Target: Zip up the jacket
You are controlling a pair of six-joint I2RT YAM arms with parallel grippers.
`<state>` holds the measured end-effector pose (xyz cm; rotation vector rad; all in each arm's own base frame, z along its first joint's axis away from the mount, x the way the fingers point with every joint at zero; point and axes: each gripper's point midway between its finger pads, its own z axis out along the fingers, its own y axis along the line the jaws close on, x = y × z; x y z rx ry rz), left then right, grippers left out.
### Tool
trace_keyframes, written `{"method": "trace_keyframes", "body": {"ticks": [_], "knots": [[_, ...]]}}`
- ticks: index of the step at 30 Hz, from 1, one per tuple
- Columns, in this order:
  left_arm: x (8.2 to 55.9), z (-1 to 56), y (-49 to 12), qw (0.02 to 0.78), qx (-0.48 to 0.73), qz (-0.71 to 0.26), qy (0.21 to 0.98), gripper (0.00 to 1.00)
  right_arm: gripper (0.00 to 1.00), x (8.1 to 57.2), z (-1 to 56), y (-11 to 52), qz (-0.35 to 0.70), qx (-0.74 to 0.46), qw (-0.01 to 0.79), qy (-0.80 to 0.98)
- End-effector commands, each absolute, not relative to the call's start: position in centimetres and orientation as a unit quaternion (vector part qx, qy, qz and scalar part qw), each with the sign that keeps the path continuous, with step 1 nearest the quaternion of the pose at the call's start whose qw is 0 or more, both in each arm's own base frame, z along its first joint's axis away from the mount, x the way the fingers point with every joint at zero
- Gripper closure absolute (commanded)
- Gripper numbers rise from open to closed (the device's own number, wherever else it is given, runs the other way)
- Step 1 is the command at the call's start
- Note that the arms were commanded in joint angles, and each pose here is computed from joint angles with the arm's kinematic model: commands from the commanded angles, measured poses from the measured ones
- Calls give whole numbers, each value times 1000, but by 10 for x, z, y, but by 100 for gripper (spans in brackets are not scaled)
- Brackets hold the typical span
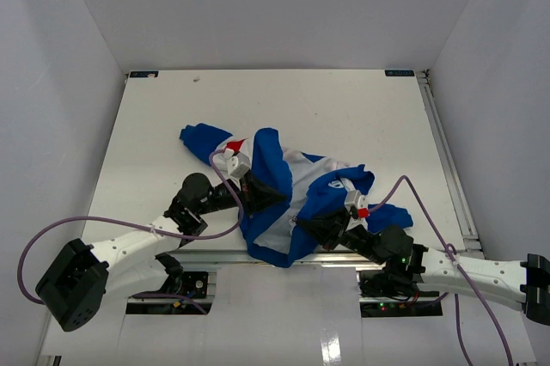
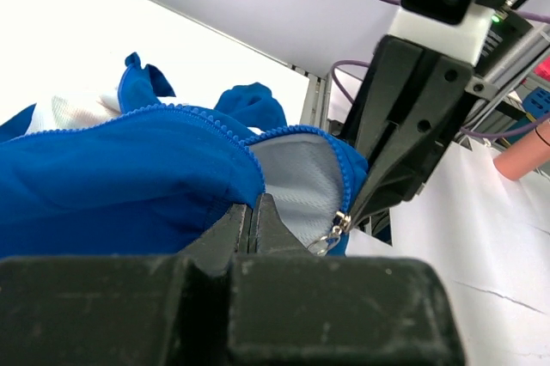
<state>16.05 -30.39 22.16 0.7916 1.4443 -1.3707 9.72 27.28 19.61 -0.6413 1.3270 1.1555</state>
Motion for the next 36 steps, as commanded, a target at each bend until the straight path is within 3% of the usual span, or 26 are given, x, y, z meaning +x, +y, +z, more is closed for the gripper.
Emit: {"method": "trace_keyframes", "body": {"ticks": [1, 8, 36], "knots": [[136, 255, -296, 514, 354, -595, 506, 100, 92, 92, 184, 268, 506, -286, 596, 554], [116, 265, -289, 519, 379, -612, 461, 100, 92, 88, 187, 269, 521, -290, 588, 546], [99, 253, -289, 493, 426, -620, 437, 100, 92, 57, 223, 278, 581, -336, 567, 477]]}}
